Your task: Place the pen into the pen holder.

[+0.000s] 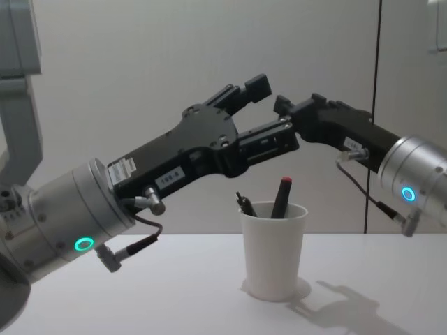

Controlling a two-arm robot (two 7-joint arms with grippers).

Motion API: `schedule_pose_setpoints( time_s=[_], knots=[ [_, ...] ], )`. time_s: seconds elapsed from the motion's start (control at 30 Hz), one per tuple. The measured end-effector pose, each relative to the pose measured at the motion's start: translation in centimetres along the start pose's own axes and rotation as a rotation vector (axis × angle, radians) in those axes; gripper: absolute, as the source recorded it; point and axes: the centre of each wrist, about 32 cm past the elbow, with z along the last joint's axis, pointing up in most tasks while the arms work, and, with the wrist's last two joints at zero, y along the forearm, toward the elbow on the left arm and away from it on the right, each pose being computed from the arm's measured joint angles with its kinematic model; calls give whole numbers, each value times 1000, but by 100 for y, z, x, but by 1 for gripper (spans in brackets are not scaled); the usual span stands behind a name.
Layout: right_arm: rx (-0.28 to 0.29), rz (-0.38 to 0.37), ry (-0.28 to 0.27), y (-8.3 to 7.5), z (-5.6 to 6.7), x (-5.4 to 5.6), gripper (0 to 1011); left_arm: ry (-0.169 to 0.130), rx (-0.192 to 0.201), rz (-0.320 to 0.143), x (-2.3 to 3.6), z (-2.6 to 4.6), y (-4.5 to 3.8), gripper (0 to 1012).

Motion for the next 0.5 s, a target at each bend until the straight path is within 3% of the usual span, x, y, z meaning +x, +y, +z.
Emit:
schedule_pose_setpoints(
  time_s=[0.27, 0.4, 0.5],
  knots=[
    [5, 2, 6, 4, -11, 1, 906, 0, 0, 0, 0, 0, 0, 1000],
    [8, 3, 7, 4, -12, 2, 992, 0, 0, 0, 0, 0, 0, 999],
    [9, 3, 7, 3, -12, 2, 1002, 0, 0, 0, 0, 0, 0, 1000]
  ],
)
